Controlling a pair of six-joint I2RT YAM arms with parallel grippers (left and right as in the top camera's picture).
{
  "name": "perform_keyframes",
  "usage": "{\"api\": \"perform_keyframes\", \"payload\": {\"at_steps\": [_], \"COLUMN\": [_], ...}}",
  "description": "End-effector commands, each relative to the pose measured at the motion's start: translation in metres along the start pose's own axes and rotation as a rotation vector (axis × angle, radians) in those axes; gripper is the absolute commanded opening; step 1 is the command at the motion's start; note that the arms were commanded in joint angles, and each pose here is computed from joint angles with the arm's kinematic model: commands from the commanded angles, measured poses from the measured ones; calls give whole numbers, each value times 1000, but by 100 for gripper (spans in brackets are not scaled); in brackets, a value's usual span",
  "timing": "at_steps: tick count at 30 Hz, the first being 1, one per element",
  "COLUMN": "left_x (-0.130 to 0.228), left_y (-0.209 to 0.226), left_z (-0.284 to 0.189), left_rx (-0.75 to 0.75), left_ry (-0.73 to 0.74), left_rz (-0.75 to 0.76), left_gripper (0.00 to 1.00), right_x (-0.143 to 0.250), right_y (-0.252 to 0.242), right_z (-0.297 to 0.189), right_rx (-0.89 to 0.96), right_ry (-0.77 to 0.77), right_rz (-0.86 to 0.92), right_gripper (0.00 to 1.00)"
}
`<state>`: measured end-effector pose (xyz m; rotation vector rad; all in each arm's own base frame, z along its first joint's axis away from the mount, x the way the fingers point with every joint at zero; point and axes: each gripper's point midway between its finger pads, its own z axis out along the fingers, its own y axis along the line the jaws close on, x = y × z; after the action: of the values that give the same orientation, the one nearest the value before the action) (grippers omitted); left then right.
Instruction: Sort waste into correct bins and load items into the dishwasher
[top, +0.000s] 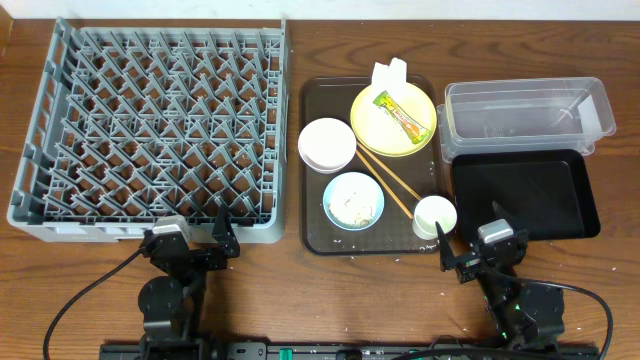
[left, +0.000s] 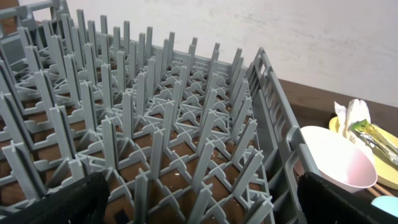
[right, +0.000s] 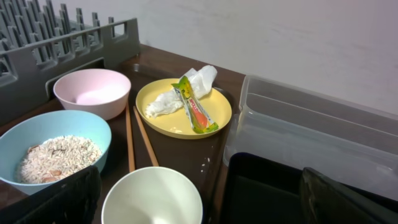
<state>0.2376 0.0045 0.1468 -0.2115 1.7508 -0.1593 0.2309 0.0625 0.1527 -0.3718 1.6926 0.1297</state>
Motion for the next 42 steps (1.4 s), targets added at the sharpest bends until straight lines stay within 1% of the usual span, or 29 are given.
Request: {"api": "perform_keyframes", "payload": {"at_steps": [1, 23, 30, 36, 40, 42], "left_x": [12, 12, 12, 12, 14, 14], "left_y": [2, 2, 2, 2, 1, -1], "left_z": [2, 2, 2, 2, 3, 3], "left_rx": [-1, -1, -2, -1, 8, 20], "left_ry": [27, 27, 27, 29, 36, 38], "left_rz": [0, 0, 0, 0, -1, -1], "left_gripper": [98, 98, 98, 98, 98, 98], "right_x": [1, 1, -4, 2, -1, -8], "right_y": [-1, -1, -4, -2, -2, -3], "right_z": [0, 0, 0, 0, 0, 0], "right_rx": [6, 6, 17, 8, 6, 11], "right_ry": [-3, -3, -25, 0, -10, -38], "right_rz": [4, 4, -14, -10, -11, -9], "right_gripper": [99, 99, 99, 99, 99, 99]}}
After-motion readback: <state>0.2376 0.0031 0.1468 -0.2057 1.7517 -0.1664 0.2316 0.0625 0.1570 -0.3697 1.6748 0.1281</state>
